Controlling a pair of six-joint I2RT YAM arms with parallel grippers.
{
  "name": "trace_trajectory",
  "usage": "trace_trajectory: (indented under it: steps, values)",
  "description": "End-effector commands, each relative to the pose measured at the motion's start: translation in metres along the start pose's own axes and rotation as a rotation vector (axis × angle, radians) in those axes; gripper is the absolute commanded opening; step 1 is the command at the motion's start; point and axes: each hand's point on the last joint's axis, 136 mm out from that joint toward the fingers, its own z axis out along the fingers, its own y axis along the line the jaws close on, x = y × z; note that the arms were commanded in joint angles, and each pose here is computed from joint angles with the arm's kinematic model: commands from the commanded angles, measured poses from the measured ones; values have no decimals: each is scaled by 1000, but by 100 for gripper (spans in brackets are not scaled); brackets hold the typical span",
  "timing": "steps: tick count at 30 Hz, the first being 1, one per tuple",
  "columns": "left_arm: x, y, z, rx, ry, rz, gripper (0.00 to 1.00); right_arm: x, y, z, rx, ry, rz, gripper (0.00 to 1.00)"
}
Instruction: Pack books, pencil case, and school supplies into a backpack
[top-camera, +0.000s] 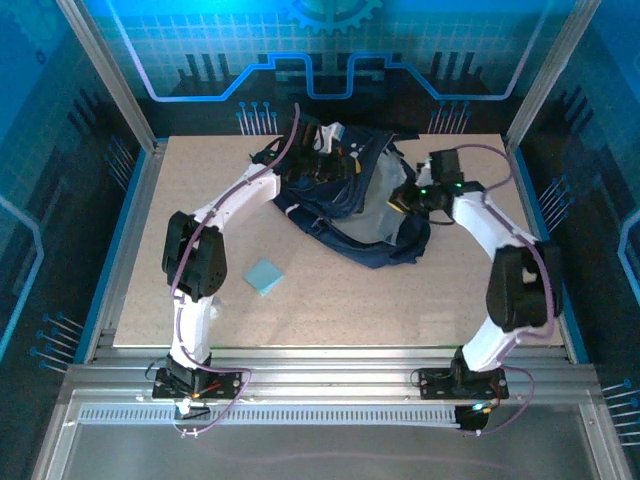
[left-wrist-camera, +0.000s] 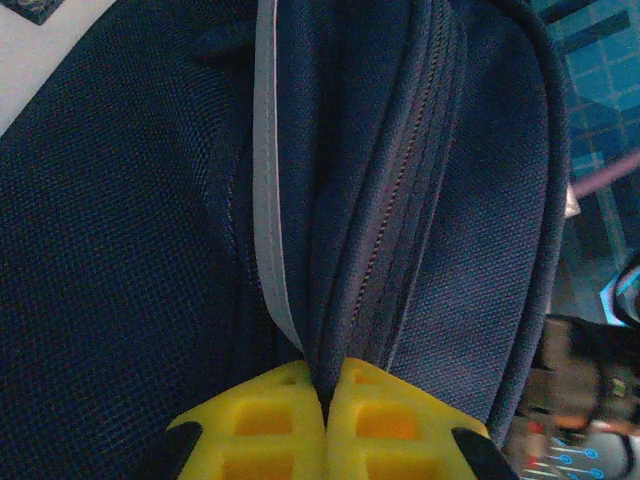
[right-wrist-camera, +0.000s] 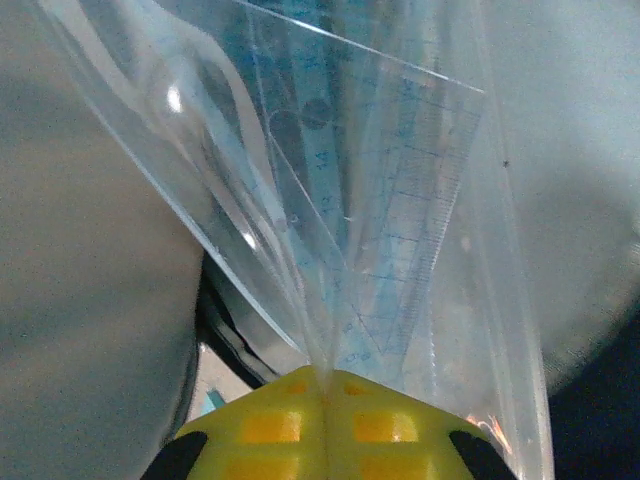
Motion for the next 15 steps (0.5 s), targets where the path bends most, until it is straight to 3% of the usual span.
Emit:
trace_trajectory:
  steps: [1, 15]
  values:
    - [-27, -50, -25, 120, -66, 104, 0, -22, 32, 26, -100, -37, 57, 0]
    - [-28, -66, -36, 158, -77, 87, 0, -57, 67, 129, -181, -57, 172, 0]
